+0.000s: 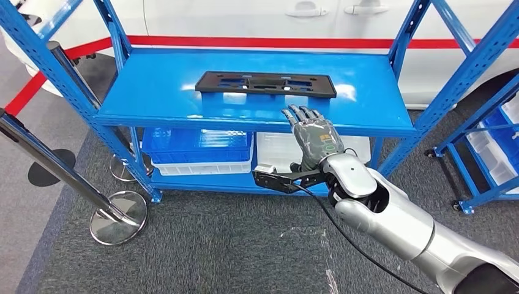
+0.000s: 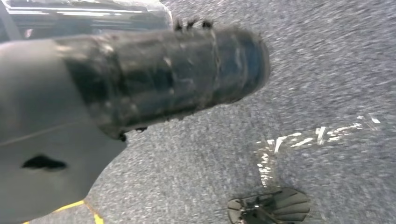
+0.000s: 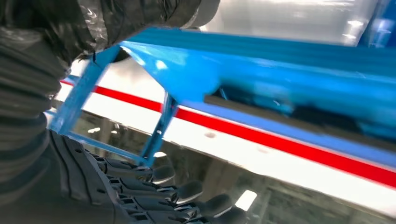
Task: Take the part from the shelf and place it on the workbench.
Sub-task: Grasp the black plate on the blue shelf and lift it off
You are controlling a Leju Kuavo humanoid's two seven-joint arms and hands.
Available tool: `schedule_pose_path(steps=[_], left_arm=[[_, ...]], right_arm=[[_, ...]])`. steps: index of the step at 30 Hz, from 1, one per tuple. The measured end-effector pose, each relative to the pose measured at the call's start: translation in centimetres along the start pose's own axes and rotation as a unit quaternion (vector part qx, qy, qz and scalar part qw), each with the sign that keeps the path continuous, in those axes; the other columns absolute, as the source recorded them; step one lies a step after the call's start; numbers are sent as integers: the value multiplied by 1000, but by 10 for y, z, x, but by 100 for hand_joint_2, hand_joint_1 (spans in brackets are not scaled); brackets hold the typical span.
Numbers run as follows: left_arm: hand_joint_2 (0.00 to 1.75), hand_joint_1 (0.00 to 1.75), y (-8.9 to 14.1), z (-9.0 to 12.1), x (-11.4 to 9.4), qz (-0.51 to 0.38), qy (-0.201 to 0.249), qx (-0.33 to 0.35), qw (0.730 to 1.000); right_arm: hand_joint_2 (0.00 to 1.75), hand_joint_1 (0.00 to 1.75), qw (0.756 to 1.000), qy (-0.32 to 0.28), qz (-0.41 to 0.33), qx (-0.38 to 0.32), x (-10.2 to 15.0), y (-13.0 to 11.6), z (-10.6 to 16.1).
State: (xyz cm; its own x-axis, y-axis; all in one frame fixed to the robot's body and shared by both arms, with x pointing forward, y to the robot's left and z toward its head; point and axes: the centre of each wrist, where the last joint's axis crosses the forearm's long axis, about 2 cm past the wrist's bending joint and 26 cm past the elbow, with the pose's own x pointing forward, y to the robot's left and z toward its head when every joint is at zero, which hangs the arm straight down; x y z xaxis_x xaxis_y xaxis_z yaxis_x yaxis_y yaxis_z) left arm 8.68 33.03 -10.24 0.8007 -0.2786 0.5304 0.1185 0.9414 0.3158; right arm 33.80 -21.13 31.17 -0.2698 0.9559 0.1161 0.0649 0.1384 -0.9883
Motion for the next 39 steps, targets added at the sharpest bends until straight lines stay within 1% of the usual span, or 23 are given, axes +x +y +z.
schedule_pose_path(steps=[6, 12, 19, 24, 31, 39], left_arm=[[0, 0, -1, 0, 1, -1, -5, -2, 1000], [0, 0, -2, -1, 2, -1, -9, 1, 1000], [0, 0, -3, 0, 2, 0, -8, 1, 1000], [0, 0, -5, 3, -3, -2, -4, -2, 1000], [0, 0, -5, 1, -1, -1, -9, -1, 1000], [0, 0, -6, 3, -3, -5, -9, -6, 1000]], right_arm=[[175, 0, 999, -29, -6, 15, 11, 7, 3], [175, 0, 999, -50, -5, 8, 25, 1, 4], [175, 0, 998, -58, -6, 2, 31, -2, 3], [175, 0, 998, -61, -7, 3, 33, -2, 3], [175, 0, 998, -61, -4, 3, 34, -3, 3], [175, 0, 998, -40, 1, 37, 24, 10, 5]])
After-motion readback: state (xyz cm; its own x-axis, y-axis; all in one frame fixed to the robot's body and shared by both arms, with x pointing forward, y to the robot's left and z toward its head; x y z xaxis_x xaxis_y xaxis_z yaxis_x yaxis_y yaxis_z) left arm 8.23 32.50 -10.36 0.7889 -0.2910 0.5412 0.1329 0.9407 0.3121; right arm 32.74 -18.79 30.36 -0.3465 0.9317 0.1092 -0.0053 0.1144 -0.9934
